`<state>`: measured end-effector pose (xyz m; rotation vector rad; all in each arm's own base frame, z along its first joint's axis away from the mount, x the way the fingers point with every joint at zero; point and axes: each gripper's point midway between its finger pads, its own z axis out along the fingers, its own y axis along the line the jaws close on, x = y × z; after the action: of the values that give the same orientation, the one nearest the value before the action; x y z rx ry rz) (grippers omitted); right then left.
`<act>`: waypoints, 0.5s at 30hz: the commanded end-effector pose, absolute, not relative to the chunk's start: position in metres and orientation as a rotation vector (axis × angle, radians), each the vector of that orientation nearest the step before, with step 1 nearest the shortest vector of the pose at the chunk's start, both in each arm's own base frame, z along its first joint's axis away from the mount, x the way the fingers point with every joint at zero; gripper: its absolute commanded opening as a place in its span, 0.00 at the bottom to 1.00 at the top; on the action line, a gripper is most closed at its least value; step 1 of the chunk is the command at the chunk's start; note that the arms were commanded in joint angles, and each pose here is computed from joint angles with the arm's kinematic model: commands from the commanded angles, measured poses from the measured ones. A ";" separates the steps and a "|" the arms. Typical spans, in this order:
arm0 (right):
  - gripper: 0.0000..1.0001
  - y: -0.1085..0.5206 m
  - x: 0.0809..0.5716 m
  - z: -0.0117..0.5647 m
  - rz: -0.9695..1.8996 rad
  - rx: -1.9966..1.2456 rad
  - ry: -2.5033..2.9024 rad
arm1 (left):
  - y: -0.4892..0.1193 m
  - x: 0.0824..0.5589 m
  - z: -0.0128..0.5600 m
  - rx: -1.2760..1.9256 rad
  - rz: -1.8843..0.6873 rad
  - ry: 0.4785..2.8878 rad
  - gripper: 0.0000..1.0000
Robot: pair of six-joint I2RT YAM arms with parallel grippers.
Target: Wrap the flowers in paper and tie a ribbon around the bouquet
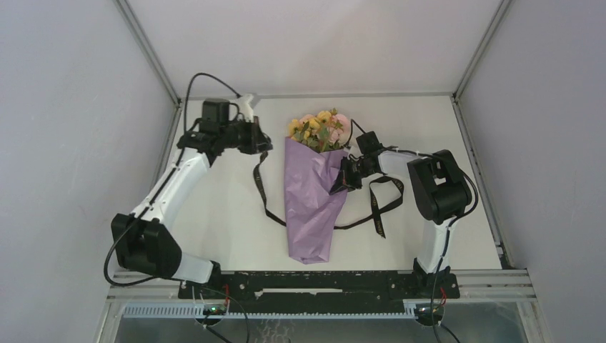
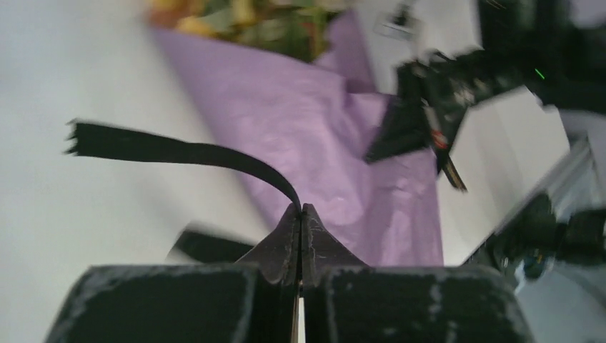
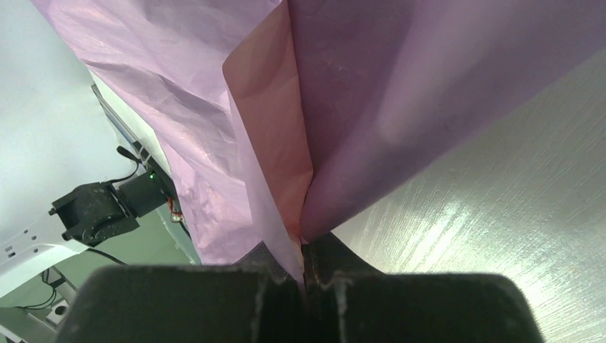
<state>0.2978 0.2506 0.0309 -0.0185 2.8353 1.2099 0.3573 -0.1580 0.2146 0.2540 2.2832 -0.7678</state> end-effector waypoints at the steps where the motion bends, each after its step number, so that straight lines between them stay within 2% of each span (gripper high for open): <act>1: 0.00 0.255 0.299 0.029 1.190 -0.068 2.818 | -0.224 0.314 0.210 0.711 -0.826 2.212 0.00; 6: 0.10 0.255 0.304 0.035 1.177 -0.047 2.793 | -0.276 0.315 0.152 0.868 -0.817 2.303 0.00; 9: 0.20 0.255 0.307 0.040 1.166 -0.030 2.778 | -0.298 0.322 0.114 0.909 -0.805 2.376 0.00; 15: 0.29 0.252 0.313 0.063 1.141 -0.012 2.724 | -0.312 0.320 0.070 0.979 -0.728 2.448 0.00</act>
<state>0.3000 0.2511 0.0297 0.0062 2.8357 1.1651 0.3004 -0.2939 0.0521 0.9148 2.5720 -0.7770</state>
